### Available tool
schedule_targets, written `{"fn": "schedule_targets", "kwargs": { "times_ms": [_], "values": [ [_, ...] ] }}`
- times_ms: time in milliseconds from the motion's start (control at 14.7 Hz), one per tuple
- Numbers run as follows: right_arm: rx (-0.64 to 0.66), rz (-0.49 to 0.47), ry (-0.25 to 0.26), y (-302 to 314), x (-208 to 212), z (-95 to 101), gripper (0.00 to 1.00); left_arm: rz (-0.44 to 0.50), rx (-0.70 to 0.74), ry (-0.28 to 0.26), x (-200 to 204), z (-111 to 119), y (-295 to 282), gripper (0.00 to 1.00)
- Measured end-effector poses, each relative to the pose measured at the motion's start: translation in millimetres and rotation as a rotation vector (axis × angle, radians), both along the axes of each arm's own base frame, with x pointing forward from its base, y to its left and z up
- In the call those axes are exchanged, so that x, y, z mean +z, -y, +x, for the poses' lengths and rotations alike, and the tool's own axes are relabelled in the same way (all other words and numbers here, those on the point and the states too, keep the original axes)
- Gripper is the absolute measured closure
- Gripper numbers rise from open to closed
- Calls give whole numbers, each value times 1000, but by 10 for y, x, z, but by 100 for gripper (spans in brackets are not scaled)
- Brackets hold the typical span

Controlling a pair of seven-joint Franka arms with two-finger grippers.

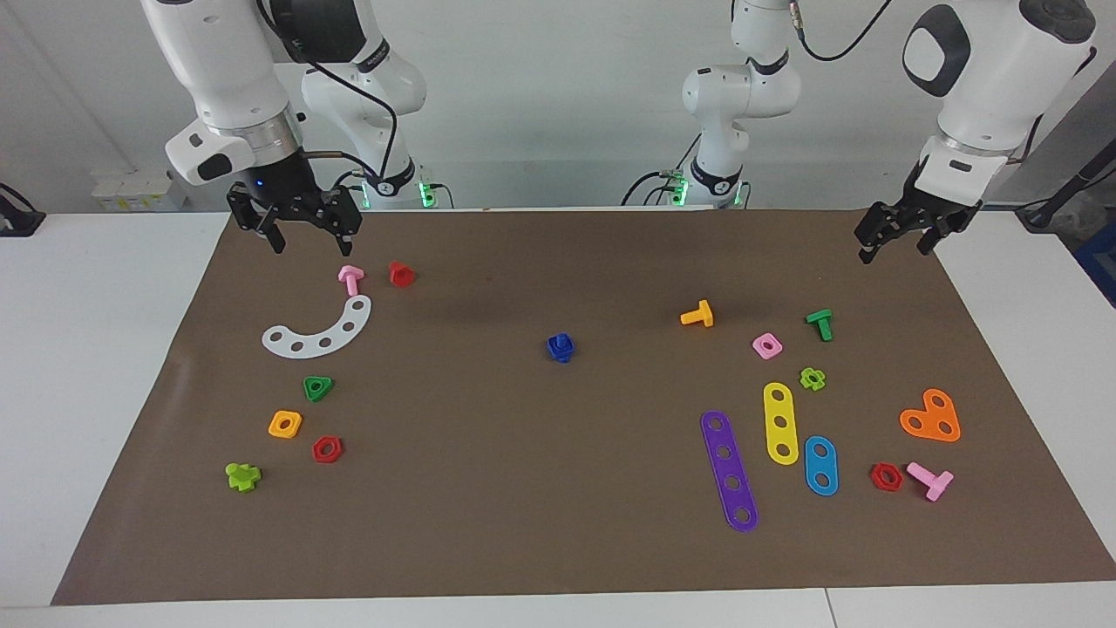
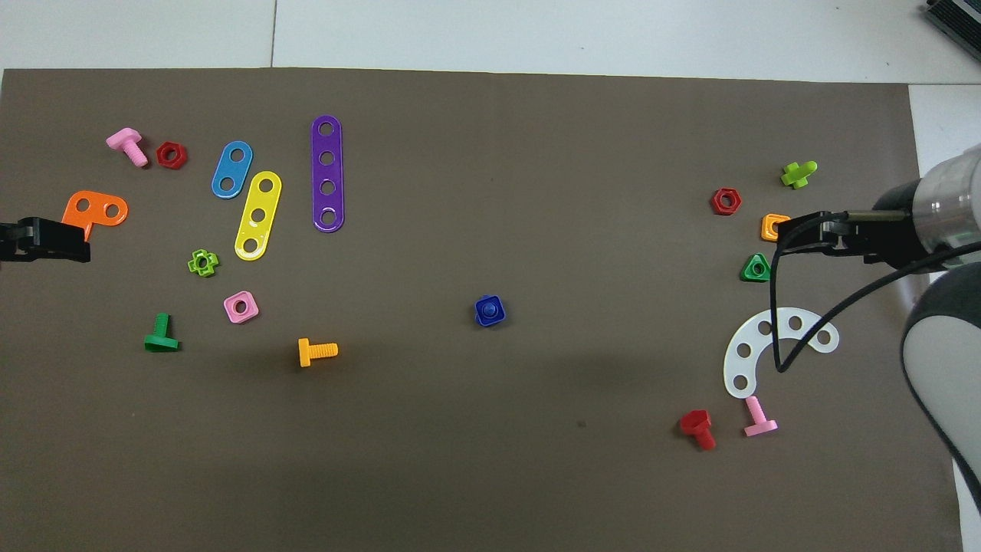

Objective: Unscrew and place screws in storage area
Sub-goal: 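Reach the left gripper to the blue piece in the table centre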

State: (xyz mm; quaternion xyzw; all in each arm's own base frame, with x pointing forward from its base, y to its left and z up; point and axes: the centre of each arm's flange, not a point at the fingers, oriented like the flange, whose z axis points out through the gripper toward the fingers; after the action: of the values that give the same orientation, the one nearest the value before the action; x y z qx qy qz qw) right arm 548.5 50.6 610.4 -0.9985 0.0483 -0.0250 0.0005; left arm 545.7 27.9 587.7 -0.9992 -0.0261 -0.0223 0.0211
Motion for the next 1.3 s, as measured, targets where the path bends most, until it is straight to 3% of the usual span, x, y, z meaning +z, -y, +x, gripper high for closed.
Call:
{"fn": "schedule_targets", "kwargs": {
  "times_ms": [545, 886, 1295],
  "values": [
    [0, 0, -2, -1, -11, 4, 0, -19, -45, -10, -62, 0, 283, 0],
    [0, 0, -2, -2, -11, 4, 0, -106, 46, -2, -404, -76, 1604, 8],
    [0, 0, -2, -2, -11, 4, 0, -155, 180, 48, -1291, -279, 3374, 11]
  ]
}}
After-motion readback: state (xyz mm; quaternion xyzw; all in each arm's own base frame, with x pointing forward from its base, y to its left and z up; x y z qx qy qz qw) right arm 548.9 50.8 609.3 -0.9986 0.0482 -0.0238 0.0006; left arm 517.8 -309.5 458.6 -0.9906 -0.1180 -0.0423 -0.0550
